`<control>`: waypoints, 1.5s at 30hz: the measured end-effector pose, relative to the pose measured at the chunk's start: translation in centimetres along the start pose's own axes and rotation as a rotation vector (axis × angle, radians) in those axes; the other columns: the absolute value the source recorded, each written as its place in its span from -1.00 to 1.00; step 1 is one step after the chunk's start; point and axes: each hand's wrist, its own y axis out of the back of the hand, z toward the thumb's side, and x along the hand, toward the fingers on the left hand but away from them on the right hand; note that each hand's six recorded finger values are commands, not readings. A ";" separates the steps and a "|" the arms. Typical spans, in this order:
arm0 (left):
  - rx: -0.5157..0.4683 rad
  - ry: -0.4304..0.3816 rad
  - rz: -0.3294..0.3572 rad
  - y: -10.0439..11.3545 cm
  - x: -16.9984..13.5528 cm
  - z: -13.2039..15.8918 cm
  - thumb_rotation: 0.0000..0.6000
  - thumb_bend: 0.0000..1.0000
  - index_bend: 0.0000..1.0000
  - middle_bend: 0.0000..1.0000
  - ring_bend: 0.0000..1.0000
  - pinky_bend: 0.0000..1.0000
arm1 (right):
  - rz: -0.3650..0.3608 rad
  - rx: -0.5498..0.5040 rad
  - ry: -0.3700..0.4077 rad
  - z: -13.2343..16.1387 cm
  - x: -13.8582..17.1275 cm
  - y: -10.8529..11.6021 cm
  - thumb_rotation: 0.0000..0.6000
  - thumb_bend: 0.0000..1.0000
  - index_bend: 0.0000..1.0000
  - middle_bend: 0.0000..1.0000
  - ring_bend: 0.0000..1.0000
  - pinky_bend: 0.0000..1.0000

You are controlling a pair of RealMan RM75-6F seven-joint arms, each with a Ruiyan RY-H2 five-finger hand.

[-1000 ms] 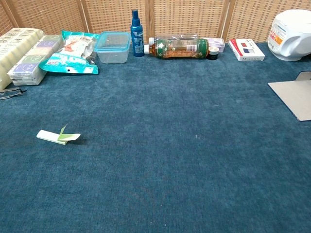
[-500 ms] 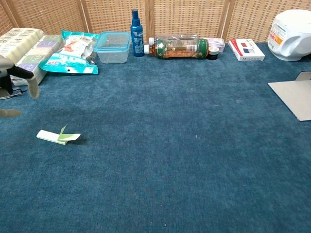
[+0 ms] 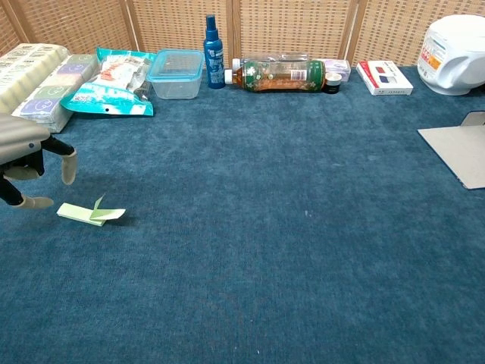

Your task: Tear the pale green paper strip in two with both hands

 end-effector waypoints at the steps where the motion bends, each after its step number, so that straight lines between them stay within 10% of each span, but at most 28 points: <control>1: 0.001 -0.001 -0.002 -0.1 0.0 0.0 1.00 -0.53 -0.09 1.00 1.00 0.73 | 0.000 0.000 -0.001 0.0 0.0 0.0 1.00 -0.02 -0.71 -0.52 -0.90 -0.64; 45: 0.018 -0.004 -0.086 -2.4 1.3 0.9 1.00 -0.49 -0.07 1.00 1.00 0.73 | 0.006 0.013 -0.055 -1.4 0.4 0.0 1.00 -0.02 -0.71 -0.52 -0.90 -0.64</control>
